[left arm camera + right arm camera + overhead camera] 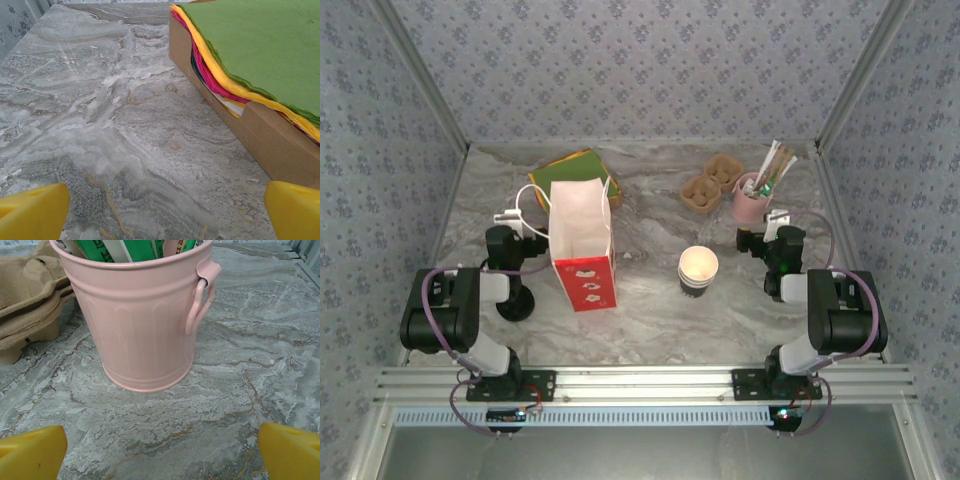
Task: Pack the takeout coffee
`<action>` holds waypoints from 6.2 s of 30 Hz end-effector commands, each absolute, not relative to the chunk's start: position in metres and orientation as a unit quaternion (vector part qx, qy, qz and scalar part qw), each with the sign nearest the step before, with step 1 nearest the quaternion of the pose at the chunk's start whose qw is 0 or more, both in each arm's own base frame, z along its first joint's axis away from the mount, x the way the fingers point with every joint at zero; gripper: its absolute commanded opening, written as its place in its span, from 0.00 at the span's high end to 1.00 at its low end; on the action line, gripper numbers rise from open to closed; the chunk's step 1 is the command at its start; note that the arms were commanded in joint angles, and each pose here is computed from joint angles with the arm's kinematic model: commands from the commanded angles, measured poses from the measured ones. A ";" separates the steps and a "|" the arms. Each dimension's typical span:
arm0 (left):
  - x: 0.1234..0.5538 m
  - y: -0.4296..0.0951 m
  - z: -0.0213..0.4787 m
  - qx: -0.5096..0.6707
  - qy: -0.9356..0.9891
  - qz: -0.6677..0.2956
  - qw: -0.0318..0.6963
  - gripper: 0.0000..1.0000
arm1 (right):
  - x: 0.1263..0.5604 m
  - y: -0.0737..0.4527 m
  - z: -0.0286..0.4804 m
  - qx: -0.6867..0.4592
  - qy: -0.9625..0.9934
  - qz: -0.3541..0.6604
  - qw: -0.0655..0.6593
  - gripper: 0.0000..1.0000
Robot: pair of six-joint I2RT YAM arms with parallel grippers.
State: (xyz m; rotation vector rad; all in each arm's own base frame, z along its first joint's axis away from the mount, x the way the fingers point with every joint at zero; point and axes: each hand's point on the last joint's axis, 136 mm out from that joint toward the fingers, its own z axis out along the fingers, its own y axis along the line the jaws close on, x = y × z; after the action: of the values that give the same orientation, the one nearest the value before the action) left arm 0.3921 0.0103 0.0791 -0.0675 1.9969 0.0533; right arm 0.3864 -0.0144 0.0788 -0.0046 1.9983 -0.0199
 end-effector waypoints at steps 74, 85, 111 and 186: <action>0.307 -0.147 0.414 -0.010 0.868 -0.224 0.444 0.00 | 0.240 0.135 0.165 -0.008 0.996 0.073 0.058 0.70; 0.306 -0.150 0.417 -0.004 0.866 -0.225 0.446 0.00 | 0.238 0.129 0.149 0.001 0.996 0.072 0.042 0.73; 0.308 -0.153 0.412 0.000 0.869 -0.218 0.444 0.00 | 0.273 0.135 0.157 -0.003 0.995 0.083 0.063 1.00; 0.308 -0.150 0.406 -0.001 0.875 -0.204 0.439 0.00 | 0.345 0.105 0.145 0.023 0.993 0.097 0.061 0.85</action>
State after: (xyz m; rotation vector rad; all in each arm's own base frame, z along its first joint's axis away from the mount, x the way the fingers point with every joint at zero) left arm 0.3137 -0.1526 0.3993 -0.0098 2.1950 -0.5126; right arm 0.3475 0.1096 0.1527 0.0756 2.9768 0.3187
